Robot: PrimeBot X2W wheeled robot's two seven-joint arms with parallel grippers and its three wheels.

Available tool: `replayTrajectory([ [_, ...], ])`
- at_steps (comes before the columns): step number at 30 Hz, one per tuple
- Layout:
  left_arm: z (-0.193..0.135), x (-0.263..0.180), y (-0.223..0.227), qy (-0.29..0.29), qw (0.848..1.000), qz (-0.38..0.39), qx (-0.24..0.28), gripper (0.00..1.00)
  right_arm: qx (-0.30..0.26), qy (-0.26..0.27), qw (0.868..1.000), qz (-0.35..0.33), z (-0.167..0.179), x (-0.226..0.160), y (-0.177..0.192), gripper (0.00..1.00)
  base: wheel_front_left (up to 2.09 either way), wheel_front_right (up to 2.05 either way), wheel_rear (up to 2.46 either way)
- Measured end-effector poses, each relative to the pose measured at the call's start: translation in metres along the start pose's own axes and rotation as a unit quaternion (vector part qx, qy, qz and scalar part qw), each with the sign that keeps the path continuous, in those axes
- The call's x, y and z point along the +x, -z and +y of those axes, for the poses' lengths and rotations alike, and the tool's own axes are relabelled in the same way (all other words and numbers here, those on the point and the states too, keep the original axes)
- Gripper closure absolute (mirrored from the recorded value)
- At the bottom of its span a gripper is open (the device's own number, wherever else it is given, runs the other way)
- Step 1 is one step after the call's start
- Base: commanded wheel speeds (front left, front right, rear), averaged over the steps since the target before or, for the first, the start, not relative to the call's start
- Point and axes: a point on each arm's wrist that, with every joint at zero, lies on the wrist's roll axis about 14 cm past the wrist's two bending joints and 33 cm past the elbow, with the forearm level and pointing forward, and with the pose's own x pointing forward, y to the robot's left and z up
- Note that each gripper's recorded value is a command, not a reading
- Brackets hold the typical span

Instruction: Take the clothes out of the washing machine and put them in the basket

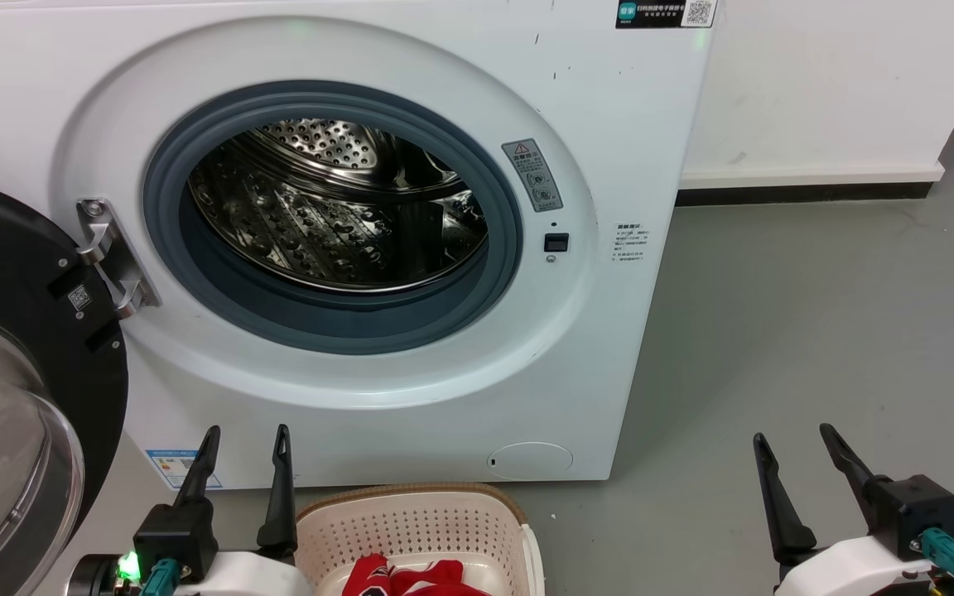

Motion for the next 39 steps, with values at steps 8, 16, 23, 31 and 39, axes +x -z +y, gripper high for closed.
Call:
replayTrajectory([
  [8, 0.001, 0.000, 0.001, 0.000, 1.000, 0.005, -0.001, 0.00, 0.003, -0.002, 1.000, 0.000, 0.001, 0.000, 0.001, 0.00, 0.00, 0.00, 0.00],
  [16, 0.000, -0.007, 0.021, -0.003, 0.999, 0.037, -0.009, 1.00, 0.010, -0.004, 1.000, 0.026, 0.003, -0.002, 0.018, 1.00, 0.00, 0.00, 0.00],
  [23, 0.006, -0.007, 0.030, -0.020, 0.995, 0.061, -0.077, 1.00, 0.087, -0.002, 0.996, 0.029, 0.003, -0.002, 0.023, 1.00, 0.00, 0.00, 0.00],
  [31, 0.009, -0.005, 0.036, -0.035, 0.984, 0.076, -0.156, 1.00, 0.168, 0.002, 0.985, 0.027, 0.000, 0.001, 0.025, 1.00, 0.00, 0.00, 0.00],
  [39, 0.012, -0.002, 0.039, -0.045, 0.970, 0.085, -0.224, 1.00, 0.240, 0.006, 0.971, 0.016, -0.003, 0.007, 0.022, 1.00, 0.00, 0.00, 0.00],
])
